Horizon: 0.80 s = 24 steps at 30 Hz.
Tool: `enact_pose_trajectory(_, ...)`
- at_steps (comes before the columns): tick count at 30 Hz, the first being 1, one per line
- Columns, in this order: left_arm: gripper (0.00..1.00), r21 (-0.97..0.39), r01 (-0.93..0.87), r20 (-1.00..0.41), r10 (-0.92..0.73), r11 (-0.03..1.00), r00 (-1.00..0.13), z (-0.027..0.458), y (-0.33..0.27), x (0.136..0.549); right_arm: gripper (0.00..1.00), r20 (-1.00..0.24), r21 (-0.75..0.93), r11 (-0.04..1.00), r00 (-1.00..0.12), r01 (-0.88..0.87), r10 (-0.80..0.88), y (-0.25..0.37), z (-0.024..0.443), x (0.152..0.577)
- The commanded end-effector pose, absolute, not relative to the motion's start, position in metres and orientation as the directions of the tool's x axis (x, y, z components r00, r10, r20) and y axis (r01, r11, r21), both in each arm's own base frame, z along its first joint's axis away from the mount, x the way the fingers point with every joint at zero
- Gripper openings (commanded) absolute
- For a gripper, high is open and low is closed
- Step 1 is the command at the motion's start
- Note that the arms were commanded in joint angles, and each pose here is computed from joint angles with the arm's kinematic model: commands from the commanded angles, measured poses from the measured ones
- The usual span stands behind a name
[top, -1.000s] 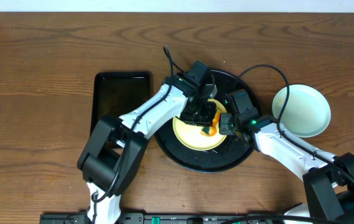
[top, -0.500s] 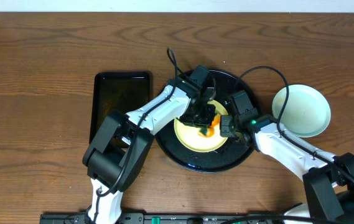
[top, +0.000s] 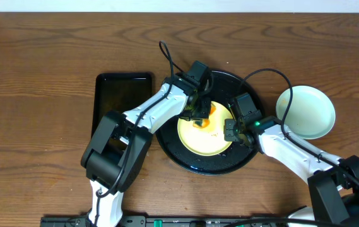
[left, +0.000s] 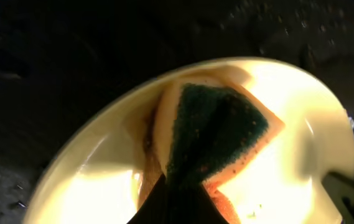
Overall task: Clean dirty plates on tray and stack at the side
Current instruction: 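Scrub the yellow plate with the sponge while right gripper holds it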
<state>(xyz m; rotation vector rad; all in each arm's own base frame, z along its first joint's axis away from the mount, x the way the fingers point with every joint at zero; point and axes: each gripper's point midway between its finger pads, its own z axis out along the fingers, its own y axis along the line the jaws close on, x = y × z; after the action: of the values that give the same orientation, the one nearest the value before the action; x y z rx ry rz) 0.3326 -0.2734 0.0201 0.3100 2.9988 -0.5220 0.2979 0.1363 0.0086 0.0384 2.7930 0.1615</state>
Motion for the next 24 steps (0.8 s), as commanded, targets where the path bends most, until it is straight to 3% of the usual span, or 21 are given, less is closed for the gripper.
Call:
enact_pose_trajectory(1,0.07,-0.402,0.295,-0.108,0.275,0.867,-0.955,0.04,-0.291,0.309,0.01,-0.332,0.089,0.996,-0.943,0.007,0.037,0.134,0.007,0.294)
enact_pose_trajectory(12,0.07,-0.403,0.331,-0.08,0.327,0.853,-0.942,0.046,-0.322,0.271,0.01,-0.332,0.089,0.996,-0.943,0.007,0.037,0.134,0.007,0.293)
enact_pose_trajectory(24,0.08,-0.382,0.3,-0.011,0.32,0.874,-0.947,0.013,-0.324,0.265,0.01,-0.331,0.09,0.996,-0.943,0.009,0.038,0.134,0.007,0.293)
